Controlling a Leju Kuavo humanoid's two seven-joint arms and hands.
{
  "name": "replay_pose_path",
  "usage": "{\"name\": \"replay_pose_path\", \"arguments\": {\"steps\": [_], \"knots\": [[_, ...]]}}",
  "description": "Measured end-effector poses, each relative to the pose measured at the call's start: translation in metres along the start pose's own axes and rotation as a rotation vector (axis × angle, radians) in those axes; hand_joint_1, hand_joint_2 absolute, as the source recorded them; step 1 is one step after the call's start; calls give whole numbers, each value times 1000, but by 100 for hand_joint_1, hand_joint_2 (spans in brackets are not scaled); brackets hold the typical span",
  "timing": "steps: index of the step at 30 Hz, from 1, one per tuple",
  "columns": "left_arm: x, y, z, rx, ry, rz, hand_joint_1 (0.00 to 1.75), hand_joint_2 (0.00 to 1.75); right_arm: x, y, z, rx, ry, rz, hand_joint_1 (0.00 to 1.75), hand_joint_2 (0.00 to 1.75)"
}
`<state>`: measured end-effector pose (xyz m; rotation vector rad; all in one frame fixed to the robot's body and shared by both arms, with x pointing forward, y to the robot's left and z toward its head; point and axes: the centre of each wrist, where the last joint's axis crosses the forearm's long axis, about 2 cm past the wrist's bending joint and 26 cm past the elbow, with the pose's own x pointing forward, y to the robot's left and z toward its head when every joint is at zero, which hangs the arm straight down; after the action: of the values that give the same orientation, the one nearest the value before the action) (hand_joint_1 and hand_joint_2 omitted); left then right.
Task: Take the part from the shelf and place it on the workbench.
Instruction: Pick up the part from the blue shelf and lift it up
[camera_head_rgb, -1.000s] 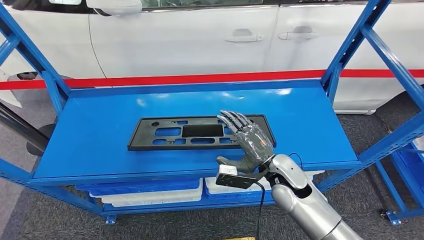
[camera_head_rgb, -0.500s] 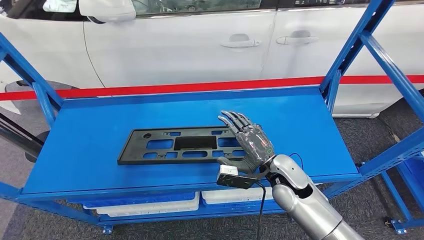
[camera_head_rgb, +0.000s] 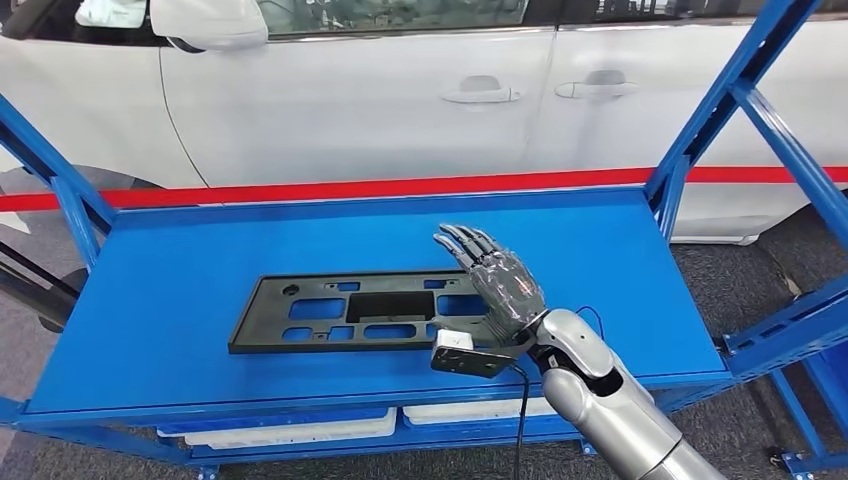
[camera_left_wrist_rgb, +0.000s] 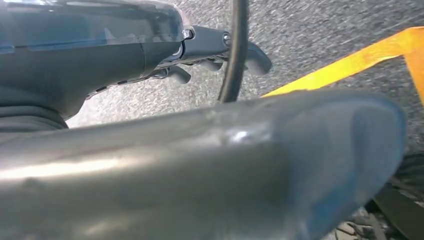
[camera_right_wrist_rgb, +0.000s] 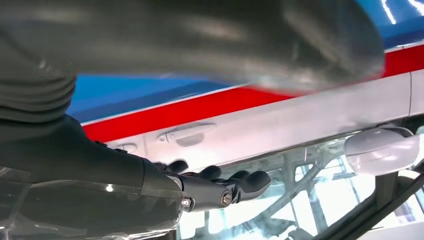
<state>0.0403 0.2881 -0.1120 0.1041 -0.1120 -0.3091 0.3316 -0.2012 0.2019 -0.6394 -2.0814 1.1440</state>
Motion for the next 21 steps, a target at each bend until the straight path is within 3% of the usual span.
{"name": "replay_pose_path", "arguments": {"steps": [11, 21], "knots": [[1, 0, 0, 0, -4, -5, 0, 0, -1, 2, 0, 33, 8, -6, 0, 175], [2, 0, 0, -1, -7, 3, 0, 0, 7, 22, 0, 168, -8, -7, 0, 175]]}}
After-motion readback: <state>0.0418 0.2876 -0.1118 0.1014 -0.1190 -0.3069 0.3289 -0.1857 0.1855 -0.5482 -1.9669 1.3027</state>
